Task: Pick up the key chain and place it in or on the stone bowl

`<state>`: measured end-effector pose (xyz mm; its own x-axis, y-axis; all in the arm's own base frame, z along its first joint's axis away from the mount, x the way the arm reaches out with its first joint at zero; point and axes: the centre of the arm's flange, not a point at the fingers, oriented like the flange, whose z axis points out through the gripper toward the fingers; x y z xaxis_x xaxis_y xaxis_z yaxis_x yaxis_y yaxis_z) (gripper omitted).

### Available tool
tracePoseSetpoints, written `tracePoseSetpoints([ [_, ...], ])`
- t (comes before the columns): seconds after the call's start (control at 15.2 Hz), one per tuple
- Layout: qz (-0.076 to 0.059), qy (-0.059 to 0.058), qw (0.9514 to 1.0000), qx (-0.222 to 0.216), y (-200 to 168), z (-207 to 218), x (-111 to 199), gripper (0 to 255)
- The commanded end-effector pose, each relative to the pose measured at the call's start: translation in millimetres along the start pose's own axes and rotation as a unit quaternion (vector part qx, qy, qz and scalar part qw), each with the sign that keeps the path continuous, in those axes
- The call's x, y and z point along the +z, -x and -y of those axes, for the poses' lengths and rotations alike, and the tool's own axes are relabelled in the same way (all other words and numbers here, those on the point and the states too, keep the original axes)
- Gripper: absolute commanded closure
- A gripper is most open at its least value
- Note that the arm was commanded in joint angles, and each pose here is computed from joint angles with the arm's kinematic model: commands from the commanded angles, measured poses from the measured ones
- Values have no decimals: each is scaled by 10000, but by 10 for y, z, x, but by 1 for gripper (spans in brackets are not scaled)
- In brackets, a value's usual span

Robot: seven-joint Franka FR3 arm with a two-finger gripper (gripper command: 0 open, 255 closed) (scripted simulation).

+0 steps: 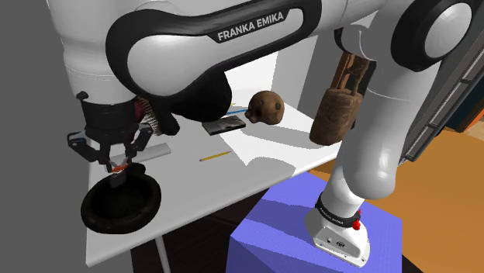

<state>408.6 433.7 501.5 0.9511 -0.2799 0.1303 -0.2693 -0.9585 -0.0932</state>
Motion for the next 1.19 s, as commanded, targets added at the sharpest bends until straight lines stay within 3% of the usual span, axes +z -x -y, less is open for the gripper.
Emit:
tracePoseSetpoints([
  [0.0,-1,-3,10000,1,9,-3,101,255],
  [0.66,-1,-3,10000,1,77,-51,612,255],
  [1.12,-1,-3,10000,1,77,-51,612,255],
])
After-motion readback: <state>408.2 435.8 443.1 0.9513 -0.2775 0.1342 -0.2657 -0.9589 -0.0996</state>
